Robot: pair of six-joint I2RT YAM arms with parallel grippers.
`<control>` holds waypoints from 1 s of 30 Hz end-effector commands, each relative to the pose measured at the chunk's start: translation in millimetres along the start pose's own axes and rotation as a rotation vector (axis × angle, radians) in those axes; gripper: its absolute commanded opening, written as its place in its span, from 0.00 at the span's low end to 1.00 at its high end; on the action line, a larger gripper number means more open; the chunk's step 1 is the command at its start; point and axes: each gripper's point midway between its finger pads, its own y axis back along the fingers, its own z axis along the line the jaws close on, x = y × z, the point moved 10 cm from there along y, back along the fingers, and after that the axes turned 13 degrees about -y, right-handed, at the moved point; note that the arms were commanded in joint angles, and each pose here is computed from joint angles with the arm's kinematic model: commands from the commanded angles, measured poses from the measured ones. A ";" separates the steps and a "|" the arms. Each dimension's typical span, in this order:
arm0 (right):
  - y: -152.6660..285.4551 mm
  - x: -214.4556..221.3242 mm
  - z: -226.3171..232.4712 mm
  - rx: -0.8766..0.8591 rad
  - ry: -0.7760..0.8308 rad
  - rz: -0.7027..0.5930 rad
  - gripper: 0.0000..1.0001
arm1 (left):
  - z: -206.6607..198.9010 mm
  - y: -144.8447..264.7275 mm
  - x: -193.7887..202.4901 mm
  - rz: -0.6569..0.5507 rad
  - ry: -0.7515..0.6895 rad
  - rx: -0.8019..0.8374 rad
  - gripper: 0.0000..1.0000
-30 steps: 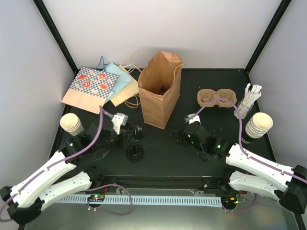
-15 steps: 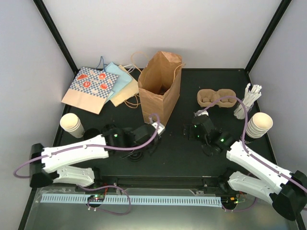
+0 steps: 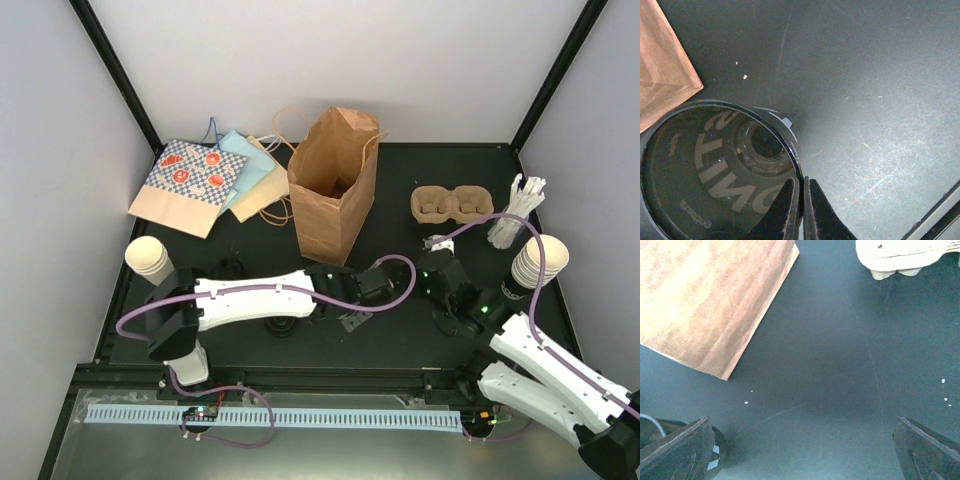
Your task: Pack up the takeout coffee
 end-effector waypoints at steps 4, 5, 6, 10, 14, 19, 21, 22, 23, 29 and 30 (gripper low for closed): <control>5.5 -0.2 -9.8 0.033 -0.011 -0.041 1.00 | -3.5 -6.2 -17.6 0.030 -0.028 -0.010 0.02; 5.8 -0.1 -9.9 0.033 -0.010 -0.042 1.00 | -3.9 -7.9 -18.5 0.041 -0.028 -0.013 0.02; 6.0 0.0 -10.1 0.032 -0.010 -0.042 1.00 | -4.3 -9.1 -19.5 0.048 -0.028 -0.013 0.03; 7.4 -1.3 -10.4 0.038 -0.009 -0.051 1.00 | -5.6 -8.9 -21.2 0.054 -0.017 0.004 0.11; 10.2 -2.7 -10.6 0.034 -0.008 -0.060 1.00 | -4.1 -0.9 -21.3 0.032 0.001 0.016 0.28; 11.5 -2.9 -10.6 0.029 -0.005 -0.061 1.00 | 0.6 13.0 -22.3 0.019 0.017 0.005 0.43; 11.1 -2.6 -10.0 0.025 -0.003 -0.055 1.00 | 2.7 21.4 -22.4 0.005 0.027 0.010 0.49; 11.1 -2.9 -9.5 0.021 -0.002 -0.055 1.00 | 4.1 26.2 -22.2 -0.003 0.035 0.011 0.52; 10.7 -2.7 -8.8 0.017 0.001 -0.050 1.00 | 5.8 32.1 -21.6 -0.014 0.042 0.012 0.55; 8.8 -3.6 -3.5 -0.004 0.026 -0.028 1.00 | 18.3 78.0 -9.1 -0.113 0.108 0.038 0.83; 8.5 -4.0 -2.2 -0.007 0.034 -0.023 1.00 | 20.0 84.2 -5.6 -0.126 0.118 0.043 0.88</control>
